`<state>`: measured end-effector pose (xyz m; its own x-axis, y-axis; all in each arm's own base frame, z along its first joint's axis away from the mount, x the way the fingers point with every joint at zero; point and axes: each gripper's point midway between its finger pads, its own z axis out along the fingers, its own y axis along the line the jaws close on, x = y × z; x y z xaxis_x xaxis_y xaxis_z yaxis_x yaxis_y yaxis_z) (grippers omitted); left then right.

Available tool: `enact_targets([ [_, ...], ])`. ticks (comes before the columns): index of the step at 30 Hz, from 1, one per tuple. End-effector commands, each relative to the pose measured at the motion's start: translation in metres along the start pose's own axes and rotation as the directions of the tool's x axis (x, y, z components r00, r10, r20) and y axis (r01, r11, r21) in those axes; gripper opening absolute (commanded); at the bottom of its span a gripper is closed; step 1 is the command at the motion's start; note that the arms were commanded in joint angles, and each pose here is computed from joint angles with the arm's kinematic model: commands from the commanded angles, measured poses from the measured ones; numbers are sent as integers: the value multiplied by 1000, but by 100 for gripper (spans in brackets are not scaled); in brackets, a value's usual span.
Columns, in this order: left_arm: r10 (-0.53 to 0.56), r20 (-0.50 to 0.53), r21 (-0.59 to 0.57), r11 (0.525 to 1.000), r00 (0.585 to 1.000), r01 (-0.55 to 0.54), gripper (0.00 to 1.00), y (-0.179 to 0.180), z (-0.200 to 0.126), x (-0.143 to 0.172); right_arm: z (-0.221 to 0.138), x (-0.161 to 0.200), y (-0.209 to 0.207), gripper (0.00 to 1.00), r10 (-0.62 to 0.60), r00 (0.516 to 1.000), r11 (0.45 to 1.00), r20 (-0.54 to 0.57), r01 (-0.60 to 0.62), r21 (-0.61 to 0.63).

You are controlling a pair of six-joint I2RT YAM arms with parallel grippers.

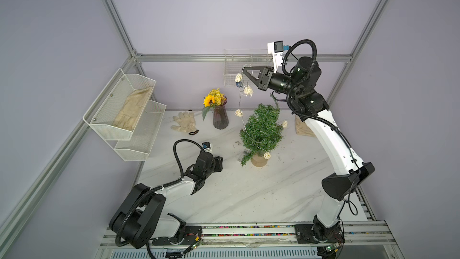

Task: Remove string lights from the small christmas tree
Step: Remove the light string from the Christmas tree.

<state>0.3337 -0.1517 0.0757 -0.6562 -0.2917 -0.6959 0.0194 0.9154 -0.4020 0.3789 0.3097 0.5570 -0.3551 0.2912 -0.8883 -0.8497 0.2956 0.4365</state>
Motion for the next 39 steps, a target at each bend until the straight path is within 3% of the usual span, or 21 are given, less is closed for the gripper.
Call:
enact_targets([
  [1,-157,55,10,988,986,156,45,-13,-3,-30,-27,7,34,0,-37,999,999,-31,36,-31],
  [8,-269,1,40,962,963,269,45,-29,-26,-40,-99,15,84,0,-63,998,997,-10,63,48],
  [12,-288,-10,11,958,958,288,44,-25,-45,-42,-148,16,92,0,-52,996,979,78,35,201],
  [15,-276,-19,-2,961,961,276,45,-24,-59,-43,-193,6,68,0,-55,986,877,155,-27,481],
  [18,-268,-28,-13,963,963,268,46,-23,-69,-42,-233,-12,63,0,-129,969,768,211,-37,639],
  [23,-293,-41,3,956,955,294,46,-27,-74,-41,-269,-36,59,0,-237,938,636,255,-48,770],
  [28,-262,-70,43,963,963,265,46,-45,-74,-46,-282,-27,39,0,-251,940,541,230,-61,839],
  [33,-196,-98,73,976,976,204,46,-58,-75,-53,-269,48,-8,0,-90,986,518,139,-73,852],
  [39,-154,-144,126,977,978,172,46,-69,-77,-47,-251,169,-51,0,164,984,589,63,-149,795],
])
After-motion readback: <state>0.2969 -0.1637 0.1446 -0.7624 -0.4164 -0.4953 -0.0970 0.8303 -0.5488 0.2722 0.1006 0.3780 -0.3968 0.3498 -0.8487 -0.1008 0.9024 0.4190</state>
